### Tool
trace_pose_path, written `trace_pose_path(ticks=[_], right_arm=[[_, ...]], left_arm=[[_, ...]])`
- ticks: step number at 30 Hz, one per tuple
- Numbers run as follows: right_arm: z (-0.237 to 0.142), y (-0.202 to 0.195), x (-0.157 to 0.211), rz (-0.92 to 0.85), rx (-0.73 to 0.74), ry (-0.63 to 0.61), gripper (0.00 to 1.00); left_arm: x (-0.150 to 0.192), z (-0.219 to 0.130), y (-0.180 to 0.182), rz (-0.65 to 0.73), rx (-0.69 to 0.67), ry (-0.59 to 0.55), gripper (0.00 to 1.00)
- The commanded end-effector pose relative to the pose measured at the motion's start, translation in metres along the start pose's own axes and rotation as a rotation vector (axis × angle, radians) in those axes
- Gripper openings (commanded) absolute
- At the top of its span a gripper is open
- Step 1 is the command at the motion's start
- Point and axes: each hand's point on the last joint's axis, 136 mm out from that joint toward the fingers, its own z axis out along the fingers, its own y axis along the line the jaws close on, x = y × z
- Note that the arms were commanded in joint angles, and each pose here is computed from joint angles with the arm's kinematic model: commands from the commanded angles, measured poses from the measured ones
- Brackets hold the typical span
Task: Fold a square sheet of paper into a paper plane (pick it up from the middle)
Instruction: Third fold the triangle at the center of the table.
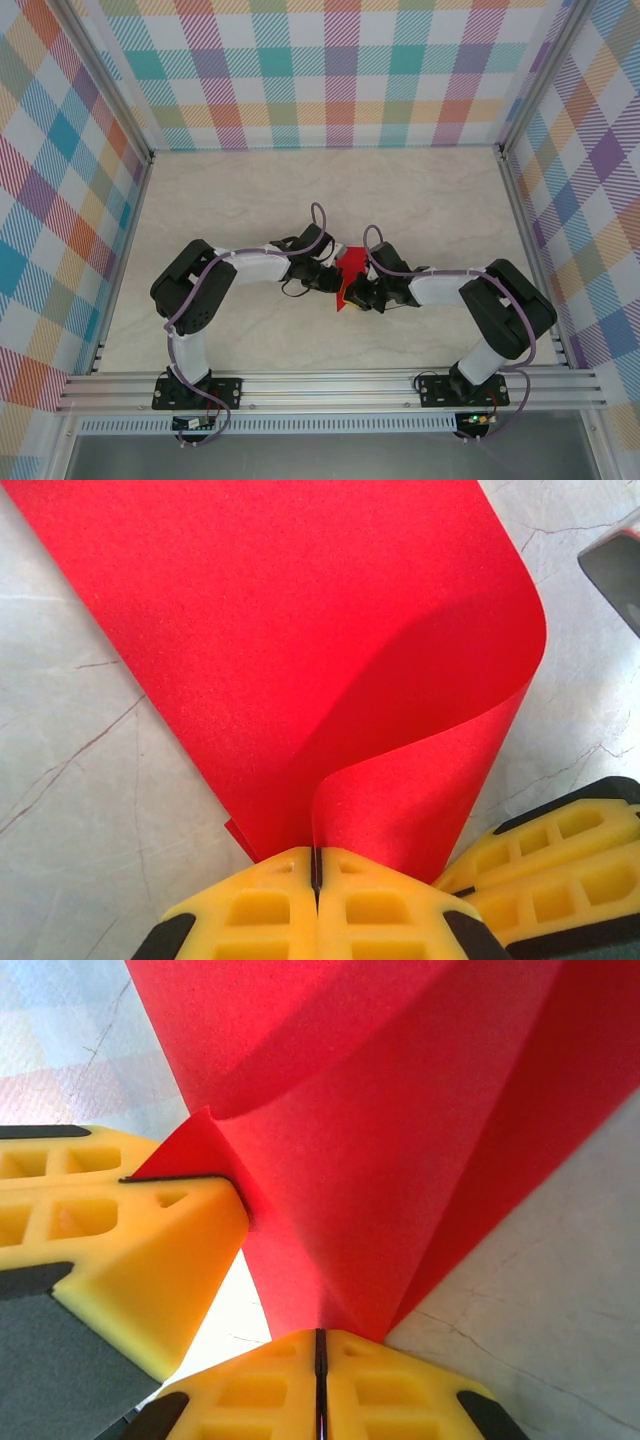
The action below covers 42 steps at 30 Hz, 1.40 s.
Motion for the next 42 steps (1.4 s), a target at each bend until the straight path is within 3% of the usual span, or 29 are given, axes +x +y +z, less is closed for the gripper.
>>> trace_pose_path(ticks=[1,7,16,25,31,42], right_arm=[[-0.013,0.012,-0.009,-0.027,-0.05,-0.025,0.1],[-0.019,0.022,-0.023,-0.017,-0.135,-0.023,0.1],[0.003,-0.017,-0.024,0.045,0.003,0.003,0.1],[-0.029,0.023,-0.037,-0.044,-0.082,-0.017,0.13],[-0.03,0.018,-0.049,-0.051,-0.104,-0.014,0.12],[-0.015,-0.012,-0.061,-0.015,-0.009,-0.027,0.1]], left_arm=[[0.022,0.011,0.021,-0.024,-0.068,0.084,0.0],[0.023,0.013,0.022,-0.026,-0.066,0.087,0.0],[0.024,0.013,0.022,-0.029,-0.066,0.088,0.0],[0.025,0.014,0.023,-0.029,-0.069,0.095,0.0],[0.024,0.013,0.023,-0.03,-0.067,0.094,0.0],[0.026,0.014,0.023,-0.029,-0.066,0.097,0.0]])
